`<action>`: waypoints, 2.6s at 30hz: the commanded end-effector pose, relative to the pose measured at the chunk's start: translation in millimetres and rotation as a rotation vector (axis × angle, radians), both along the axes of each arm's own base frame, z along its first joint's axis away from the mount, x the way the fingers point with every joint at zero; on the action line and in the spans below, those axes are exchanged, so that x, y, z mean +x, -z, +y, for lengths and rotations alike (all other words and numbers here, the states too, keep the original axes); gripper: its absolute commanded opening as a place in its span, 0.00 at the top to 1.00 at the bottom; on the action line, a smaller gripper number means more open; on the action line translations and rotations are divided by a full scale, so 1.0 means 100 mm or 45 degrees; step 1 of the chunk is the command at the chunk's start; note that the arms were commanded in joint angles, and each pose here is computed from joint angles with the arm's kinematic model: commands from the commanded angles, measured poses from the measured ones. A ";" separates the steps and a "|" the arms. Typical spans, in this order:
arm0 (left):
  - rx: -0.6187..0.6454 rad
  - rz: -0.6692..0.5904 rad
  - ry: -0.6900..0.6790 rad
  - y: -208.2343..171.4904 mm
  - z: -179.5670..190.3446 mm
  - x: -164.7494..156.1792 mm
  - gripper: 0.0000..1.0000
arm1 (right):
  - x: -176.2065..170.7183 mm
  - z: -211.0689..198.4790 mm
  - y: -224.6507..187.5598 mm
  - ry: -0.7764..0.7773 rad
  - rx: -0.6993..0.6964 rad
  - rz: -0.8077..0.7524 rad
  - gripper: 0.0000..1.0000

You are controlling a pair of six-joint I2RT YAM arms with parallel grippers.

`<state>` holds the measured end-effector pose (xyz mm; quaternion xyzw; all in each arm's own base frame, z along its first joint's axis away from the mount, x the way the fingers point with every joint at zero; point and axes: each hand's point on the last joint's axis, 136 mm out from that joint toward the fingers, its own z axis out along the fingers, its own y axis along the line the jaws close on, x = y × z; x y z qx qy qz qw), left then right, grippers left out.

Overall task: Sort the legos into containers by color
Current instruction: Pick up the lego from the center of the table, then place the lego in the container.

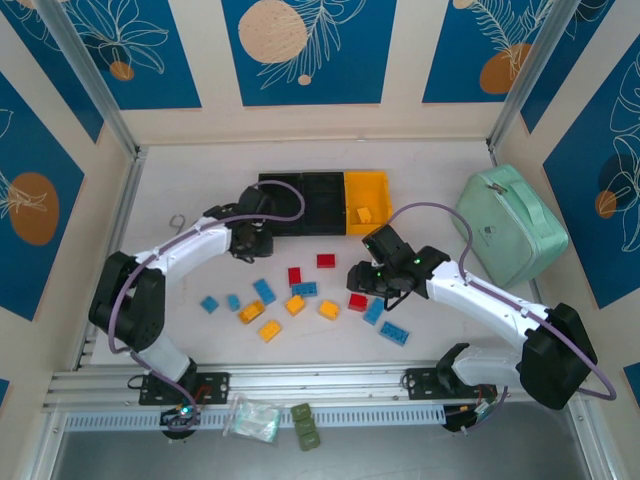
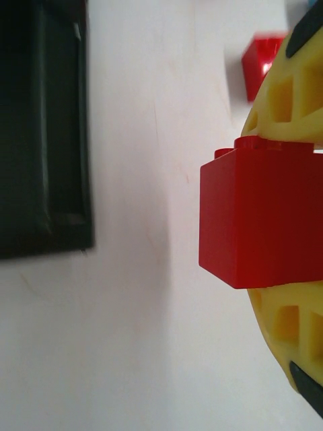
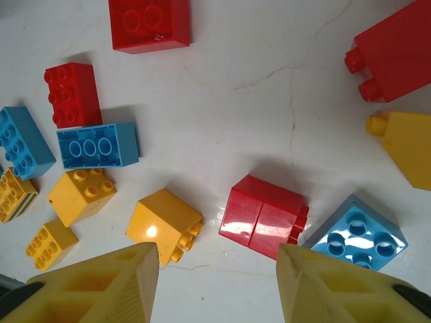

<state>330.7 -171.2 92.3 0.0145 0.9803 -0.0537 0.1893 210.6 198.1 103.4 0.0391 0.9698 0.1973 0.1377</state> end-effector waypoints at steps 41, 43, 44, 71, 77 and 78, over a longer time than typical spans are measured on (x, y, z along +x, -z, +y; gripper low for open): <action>0.026 0.000 0.262 0.05 -1.58 0.88 0.63 | -0.09 -0.31 -0.02 0.127 0.050 -0.013 0.51; 0.023 -0.004 0.264 0.04 -1.59 0.88 0.56 | -0.08 -0.30 -0.03 0.125 0.053 -0.014 0.51; 0.022 -0.008 0.265 0.02 -1.59 0.88 0.54 | -0.08 -0.30 -0.03 0.127 0.055 -0.015 0.51; -0.053 -0.122 0.283 -0.68 -1.00 0.09 0.41 | 0.00 -0.08 -0.31 -0.031 0.116 -0.125 0.48; -0.048 -0.107 0.110 -0.53 -0.40 -0.32 0.39 | -0.05 0.21 -0.43 -0.201 0.176 -0.206 0.47; -0.055 -0.105 0.070 -0.50 -0.29 -0.38 0.39 | -0.07 0.26 -0.45 -0.238 0.188 -0.217 0.47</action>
